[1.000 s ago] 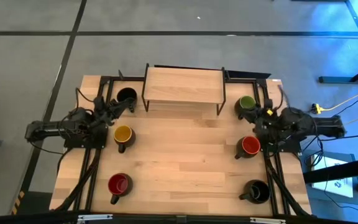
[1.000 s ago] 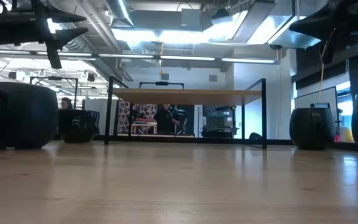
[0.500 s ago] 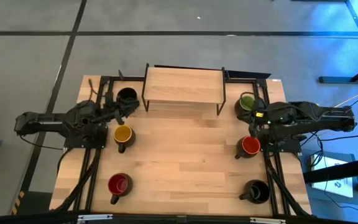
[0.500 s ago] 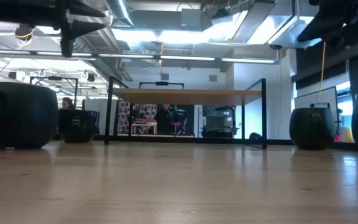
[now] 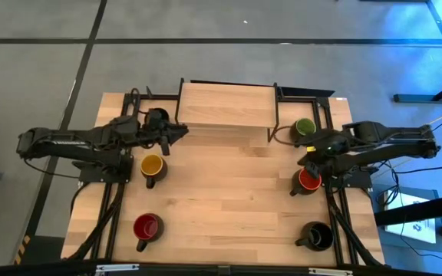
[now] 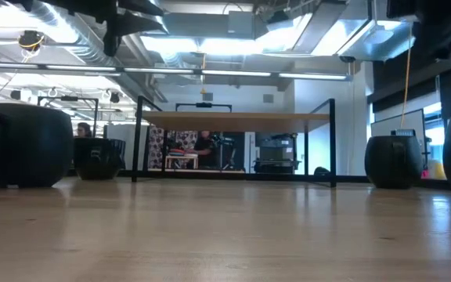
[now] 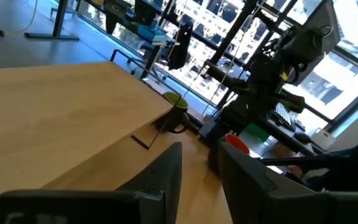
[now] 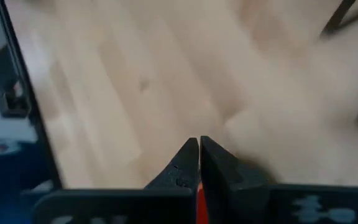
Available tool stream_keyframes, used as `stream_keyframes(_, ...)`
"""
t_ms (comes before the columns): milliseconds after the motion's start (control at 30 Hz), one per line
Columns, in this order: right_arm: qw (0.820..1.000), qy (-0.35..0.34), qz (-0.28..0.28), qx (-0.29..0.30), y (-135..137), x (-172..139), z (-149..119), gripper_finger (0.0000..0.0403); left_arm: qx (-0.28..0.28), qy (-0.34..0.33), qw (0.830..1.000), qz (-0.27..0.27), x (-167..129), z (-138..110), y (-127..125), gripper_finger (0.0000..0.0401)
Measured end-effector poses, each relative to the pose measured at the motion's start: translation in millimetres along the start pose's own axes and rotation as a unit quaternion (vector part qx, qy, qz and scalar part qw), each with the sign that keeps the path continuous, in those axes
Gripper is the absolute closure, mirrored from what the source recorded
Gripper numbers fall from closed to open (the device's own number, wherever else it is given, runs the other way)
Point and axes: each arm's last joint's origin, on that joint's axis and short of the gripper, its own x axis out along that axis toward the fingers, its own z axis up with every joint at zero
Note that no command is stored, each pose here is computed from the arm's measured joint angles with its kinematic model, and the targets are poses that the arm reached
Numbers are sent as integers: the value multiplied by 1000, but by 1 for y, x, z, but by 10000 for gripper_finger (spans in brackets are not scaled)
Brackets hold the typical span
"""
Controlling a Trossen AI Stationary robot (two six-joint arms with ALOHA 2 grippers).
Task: Place coffee mugs
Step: Put the orange cup on the shelf
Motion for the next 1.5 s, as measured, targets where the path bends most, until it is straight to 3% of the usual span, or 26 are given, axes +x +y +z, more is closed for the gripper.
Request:
stream_keyframes(233, 987, 112, 2, 111, -1, 6, -8, 398, 0, 4, 1000, 2, 2, -1, 0, 302)
stream_keyframes(467, 979, 136, 4, 150, -1, 8, -9, 384, 0, 5, 1000, 0, 2, -1, 0, 302)
stream_keyframes(800, 958, 142, -66, 240, -3, 38, -5, 220, 0, 6, 1000, -2, 2, -1, 0, 302)
stream_keyframes(1000, 945, 172, -117, 254, -5, 66, -3, 171, -1, 5, 1000, -2, 2, -1, 0, 302)
stream_keyframes(1267, 932, 202, -155, 257, -3, 95, 2, 170, -1, 5, 1000, -2, 2, -1, 0, 302)
stream_keyframes(1500, 918, 229, -193, 260, -4, 115, 4, 233, 23, 3, 1000, -4, 2, -1, 0, 302)
